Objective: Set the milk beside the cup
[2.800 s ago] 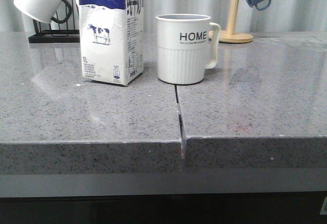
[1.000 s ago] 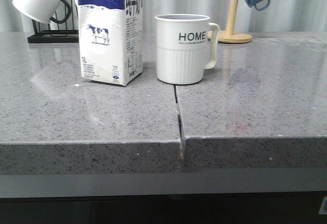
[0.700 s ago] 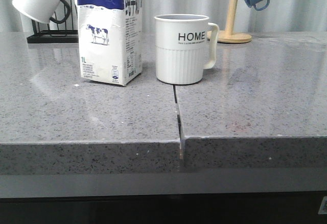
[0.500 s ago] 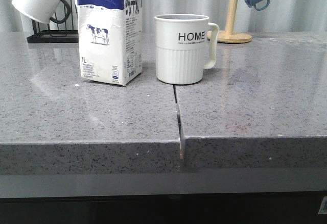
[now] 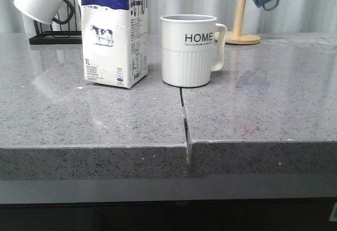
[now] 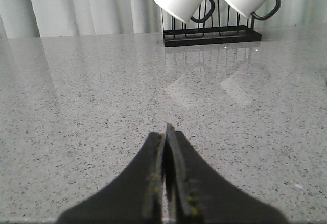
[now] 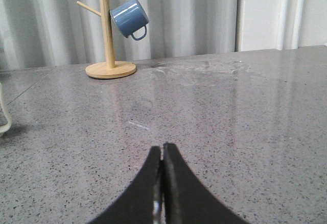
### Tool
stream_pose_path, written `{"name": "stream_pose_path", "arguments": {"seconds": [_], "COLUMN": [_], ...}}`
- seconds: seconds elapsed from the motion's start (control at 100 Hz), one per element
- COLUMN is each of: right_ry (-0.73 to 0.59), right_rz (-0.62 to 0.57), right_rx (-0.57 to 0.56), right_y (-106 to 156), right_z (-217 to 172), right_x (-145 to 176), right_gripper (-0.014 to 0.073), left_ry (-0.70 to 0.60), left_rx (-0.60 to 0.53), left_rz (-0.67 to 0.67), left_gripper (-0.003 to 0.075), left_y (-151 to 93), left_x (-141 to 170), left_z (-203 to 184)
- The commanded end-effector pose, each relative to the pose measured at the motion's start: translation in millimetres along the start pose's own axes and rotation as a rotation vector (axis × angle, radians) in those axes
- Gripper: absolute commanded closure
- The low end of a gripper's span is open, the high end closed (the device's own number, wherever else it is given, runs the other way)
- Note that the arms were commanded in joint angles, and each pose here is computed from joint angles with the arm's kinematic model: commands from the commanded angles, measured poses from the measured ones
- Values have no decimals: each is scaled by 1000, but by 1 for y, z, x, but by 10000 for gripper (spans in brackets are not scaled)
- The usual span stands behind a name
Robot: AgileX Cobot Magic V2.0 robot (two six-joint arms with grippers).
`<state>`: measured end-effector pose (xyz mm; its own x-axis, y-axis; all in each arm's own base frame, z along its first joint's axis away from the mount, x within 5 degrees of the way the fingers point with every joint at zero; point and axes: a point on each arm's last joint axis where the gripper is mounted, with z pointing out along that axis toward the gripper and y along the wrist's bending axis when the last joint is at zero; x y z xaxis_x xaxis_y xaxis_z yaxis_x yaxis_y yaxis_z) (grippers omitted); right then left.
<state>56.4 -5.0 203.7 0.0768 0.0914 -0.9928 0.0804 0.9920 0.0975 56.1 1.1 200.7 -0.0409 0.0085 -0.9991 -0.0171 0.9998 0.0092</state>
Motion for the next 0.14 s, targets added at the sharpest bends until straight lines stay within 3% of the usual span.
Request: {"name": "stream_pose_path", "arguments": {"seconds": [0.0,0.13], "right_ry": [-122,-122], "right_rz": [-11,-11], "right_rx": [-5,-5], "right_y": [1,1], "right_z": [-3,-3], "right_x": [-15,-15], "right_gripper": [654,654], "left_ry": [-73,-73], "left_rx": [4,4], "left_rz": [-9,-9], "left_gripper": [741,741], "left_y": [0,0], "left_x": [5,5], "left_z": [0,0]}}
